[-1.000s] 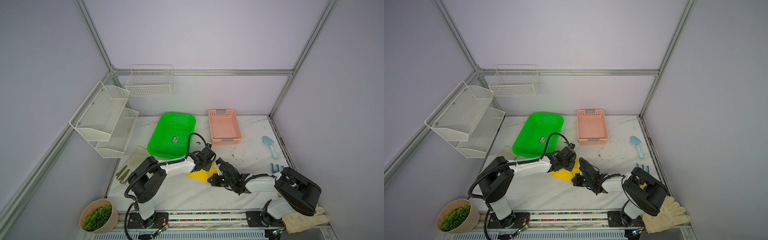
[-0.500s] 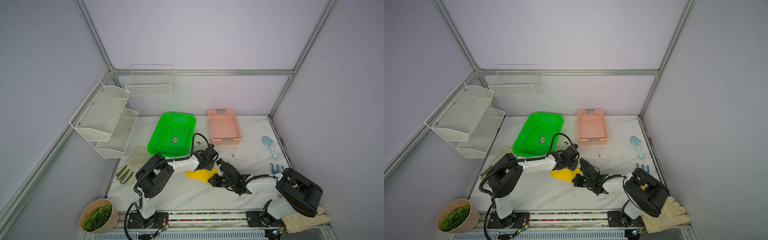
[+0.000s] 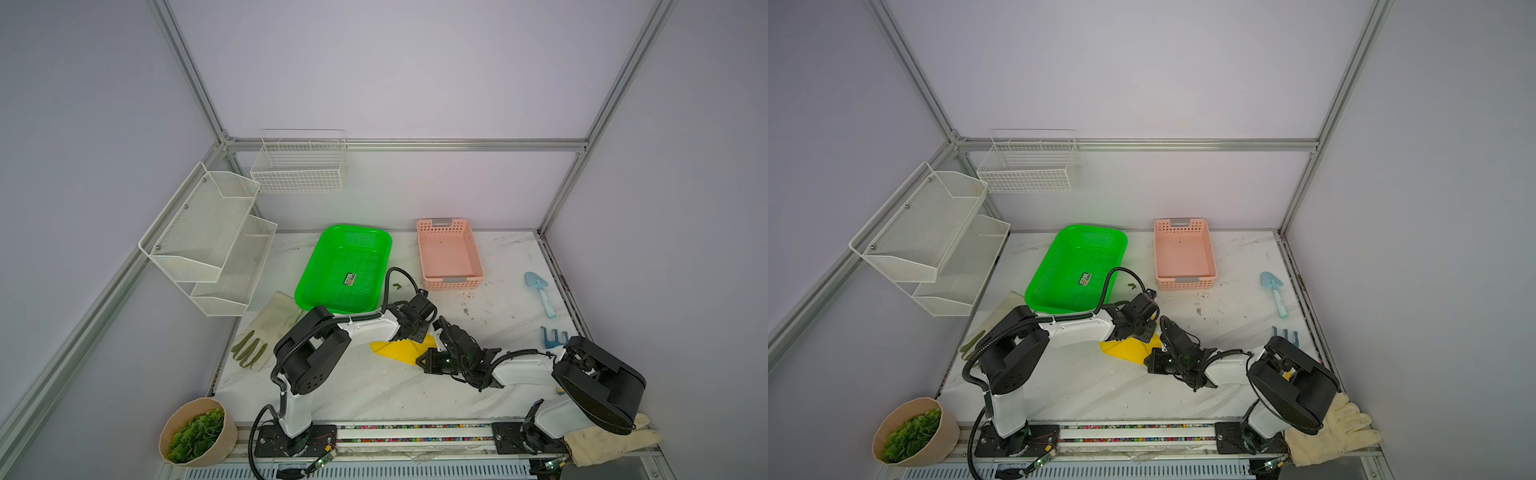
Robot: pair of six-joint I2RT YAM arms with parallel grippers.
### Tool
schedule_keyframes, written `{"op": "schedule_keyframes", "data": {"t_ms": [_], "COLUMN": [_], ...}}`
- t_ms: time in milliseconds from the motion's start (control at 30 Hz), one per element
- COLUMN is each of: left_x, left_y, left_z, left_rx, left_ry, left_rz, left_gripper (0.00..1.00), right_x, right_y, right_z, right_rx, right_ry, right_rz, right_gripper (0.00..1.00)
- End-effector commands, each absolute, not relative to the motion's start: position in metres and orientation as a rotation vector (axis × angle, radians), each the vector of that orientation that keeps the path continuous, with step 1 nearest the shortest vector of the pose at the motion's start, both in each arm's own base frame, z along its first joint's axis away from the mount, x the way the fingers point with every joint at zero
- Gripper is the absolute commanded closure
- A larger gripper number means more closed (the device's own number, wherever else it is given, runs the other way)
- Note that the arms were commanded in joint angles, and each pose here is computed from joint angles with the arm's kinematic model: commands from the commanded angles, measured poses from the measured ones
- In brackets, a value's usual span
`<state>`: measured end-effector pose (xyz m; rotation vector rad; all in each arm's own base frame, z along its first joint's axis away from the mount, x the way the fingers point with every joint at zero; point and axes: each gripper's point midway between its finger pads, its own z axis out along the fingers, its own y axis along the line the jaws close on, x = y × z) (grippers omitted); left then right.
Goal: Place the utensils on the paper napkin and roll it up
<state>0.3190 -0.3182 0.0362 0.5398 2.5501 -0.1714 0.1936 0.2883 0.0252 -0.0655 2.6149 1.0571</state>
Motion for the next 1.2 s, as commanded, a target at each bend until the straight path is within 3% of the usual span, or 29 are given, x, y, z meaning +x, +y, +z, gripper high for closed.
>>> {"op": "schedule_keyframes", "data": {"t_ms": [0,400,633,833,1067,1167], "left_x": [0.334,0.337,0.334,0.335,0.324,0.313], "left_y": [-0.336,-0.328,-0.333,-0.311,-0.251,-0.226], "left_z": [0.055,0.055,0.1,0.159,0.136,0.119], "left_rx": [0.503,0.458,0.424,0.318,0.16,0.078], "left_ry": [2.5,2.512,2.439,2.326,2.396,2.428], "left_rz": [-0.227,-0.206,-0.309,-0.321,-0.25,-0.247], "left_gripper": [0.9,0.91,0.9,0.82,0.81,0.65], "right_x": [0.183,0.184,0.184,0.185,0.188,0.188], "right_y": [0.269,0.268,0.268,0.271,0.275,0.274], "right_z": [0.006,0.008,0.003,0.003,0.006,0.004], "right_rx": [-0.009,-0.007,-0.009,-0.018,-0.032,-0.03], "right_ry": [2.697,2.69,2.701,2.702,2.697,2.699], "right_rz": [0.967,0.967,0.956,0.964,0.973,0.968], "right_gripper": [1.0,1.0,1.0,1.0,1.0,1.0]}}
